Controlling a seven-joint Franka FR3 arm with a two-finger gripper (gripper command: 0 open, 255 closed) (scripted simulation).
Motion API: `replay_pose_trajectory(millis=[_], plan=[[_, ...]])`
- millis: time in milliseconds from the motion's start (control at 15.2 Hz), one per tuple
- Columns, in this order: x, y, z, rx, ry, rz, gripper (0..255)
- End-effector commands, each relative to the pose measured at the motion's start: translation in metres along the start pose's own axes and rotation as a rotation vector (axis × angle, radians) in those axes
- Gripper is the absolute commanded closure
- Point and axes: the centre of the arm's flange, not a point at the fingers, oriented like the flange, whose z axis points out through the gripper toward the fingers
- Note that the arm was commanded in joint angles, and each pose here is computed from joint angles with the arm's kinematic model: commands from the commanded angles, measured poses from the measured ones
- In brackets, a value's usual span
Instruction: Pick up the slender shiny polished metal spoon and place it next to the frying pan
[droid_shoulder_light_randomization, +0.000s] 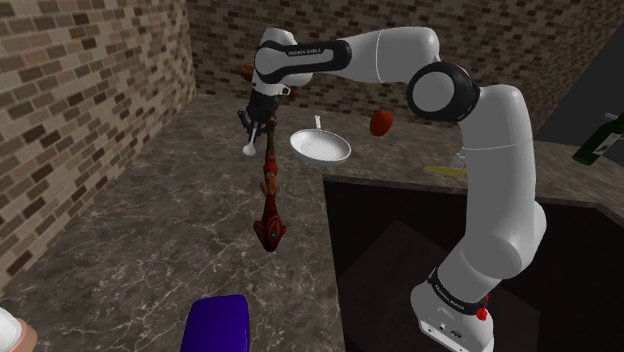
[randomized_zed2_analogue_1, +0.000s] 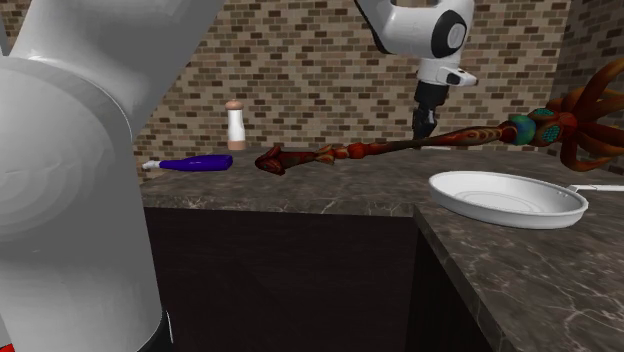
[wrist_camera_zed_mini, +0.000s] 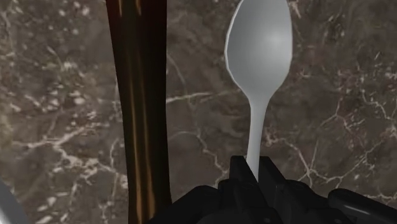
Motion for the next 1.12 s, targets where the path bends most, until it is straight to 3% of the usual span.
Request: replay_pose_trajectory(millis=[0,594,660,792,924,990,1056], plan=[[0.008,0.013,0.04,-0.036,-0.033,0.015,255],[0.008,0.014,0.047,-0.036,-0.033,0.015,255],[0.007,0.016,0.049,-0.037,-0.034,0.015,0],[0.005,0.011,0.064,-0.039,-0.034,0.014,0],[-0.017,0.025,0.043,-0.037,-0.035,0.015,0],[0.008,0.014,0.047,-0.036,-0.033,0.015,0],[0.009,0.013,0.033,-0.036,-0.033,0.015,0]])
